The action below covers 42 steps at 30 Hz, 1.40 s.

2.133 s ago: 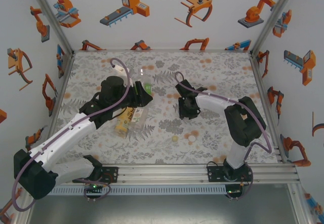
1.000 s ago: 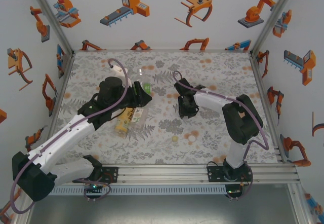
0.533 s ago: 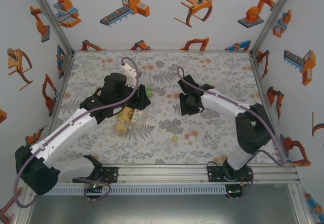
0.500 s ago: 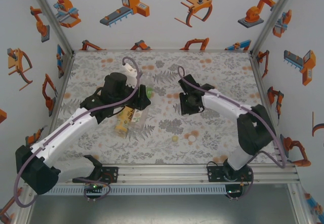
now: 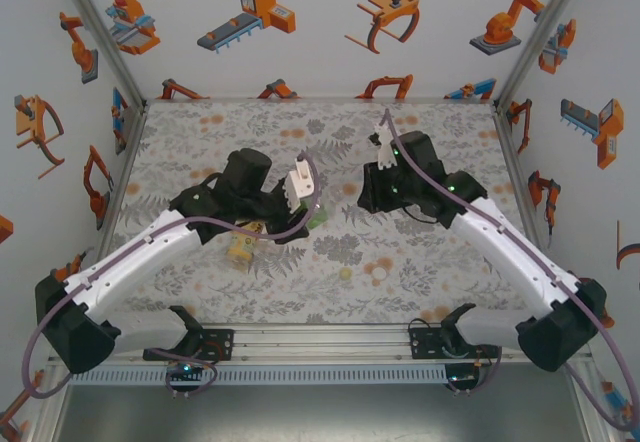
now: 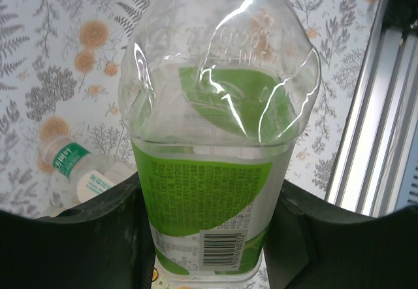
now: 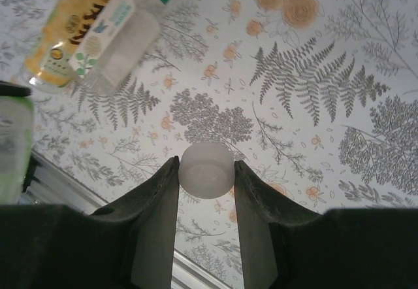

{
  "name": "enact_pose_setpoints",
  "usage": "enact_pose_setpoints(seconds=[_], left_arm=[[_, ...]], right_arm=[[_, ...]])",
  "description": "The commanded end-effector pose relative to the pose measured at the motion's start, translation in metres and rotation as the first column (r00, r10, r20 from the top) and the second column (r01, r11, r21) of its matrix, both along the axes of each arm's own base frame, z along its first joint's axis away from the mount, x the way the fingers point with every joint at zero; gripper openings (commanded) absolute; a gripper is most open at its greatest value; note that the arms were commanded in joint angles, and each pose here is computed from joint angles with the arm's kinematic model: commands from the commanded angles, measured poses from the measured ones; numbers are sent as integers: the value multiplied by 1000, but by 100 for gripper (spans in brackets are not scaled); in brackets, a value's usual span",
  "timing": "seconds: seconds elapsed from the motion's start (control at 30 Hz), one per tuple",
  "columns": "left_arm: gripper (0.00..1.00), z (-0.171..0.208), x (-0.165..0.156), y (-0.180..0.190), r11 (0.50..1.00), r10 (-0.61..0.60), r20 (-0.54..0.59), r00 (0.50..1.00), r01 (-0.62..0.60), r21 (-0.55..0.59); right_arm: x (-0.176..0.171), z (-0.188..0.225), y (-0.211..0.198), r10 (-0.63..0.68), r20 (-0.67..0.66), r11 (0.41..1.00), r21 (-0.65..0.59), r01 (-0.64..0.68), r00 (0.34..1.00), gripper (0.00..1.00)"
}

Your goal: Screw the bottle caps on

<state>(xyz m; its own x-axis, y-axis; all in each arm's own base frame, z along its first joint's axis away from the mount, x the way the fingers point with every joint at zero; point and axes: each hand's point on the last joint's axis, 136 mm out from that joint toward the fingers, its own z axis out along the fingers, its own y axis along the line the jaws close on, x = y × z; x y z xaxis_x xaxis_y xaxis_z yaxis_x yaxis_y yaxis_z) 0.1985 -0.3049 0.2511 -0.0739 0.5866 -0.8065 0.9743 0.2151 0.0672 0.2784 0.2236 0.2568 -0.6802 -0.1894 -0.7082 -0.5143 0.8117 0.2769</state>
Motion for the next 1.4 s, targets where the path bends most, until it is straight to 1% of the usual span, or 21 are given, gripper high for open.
enact_pose_setpoints(seconds=[0.0,0.07,0.13,0.2,0.27,0.33,0.43,0.53,0.8,0.97,1.07,1.2,1.37], left_arm=[[0,13,-9,1,995,-91,95,991,88,42],[0,16,-13,2,994,-103,108,989,99,41],[0,18,-20,3,989,-143,133,981,137,51],[0,19,-26,4,983,-180,175,968,170,73],[0,23,-27,5,983,-180,206,962,166,80],[0,28,-25,5,984,-171,220,960,157,80],[0,30,-21,6,986,-157,239,958,139,92],[0,31,-17,5,988,-142,251,958,120,102],[0,32,-18,-3,985,-163,241,957,143,98],[0,34,-18,-11,982,-184,238,954,166,91],[0,34,-19,-14,980,-195,240,951,177,94],[0,35,-18,-17,979,-201,246,948,183,94],[0,38,-21,-18,977,-212,249,945,197,84]], right_arm=[[-20,39,6,117,129,990,66,-126,985,16],[-31,54,7,153,177,979,105,-173,972,15],[-43,71,10,195,231,961,150,-233,953,15],[-60,85,17,269,295,925,186,-331,917,15],[-73,97,19,328,354,893,185,-409,876,15],[-83,105,20,378,373,870,168,-463,847,15],[-98,115,27,469,398,814,152,-561,788,13],[-108,124,31,520,437,765,143,-627,734,12],[-108,136,34,519,553,740,92,-667,652,12],[-110,137,35,527,623,721,33,-692,579,12],[-115,133,37,553,641,693,-1,-721,532,12],[-115,126,36,573,634,687,-27,-726,519,12],[-112,118,37,592,616,689,-53,-723,520,11]])
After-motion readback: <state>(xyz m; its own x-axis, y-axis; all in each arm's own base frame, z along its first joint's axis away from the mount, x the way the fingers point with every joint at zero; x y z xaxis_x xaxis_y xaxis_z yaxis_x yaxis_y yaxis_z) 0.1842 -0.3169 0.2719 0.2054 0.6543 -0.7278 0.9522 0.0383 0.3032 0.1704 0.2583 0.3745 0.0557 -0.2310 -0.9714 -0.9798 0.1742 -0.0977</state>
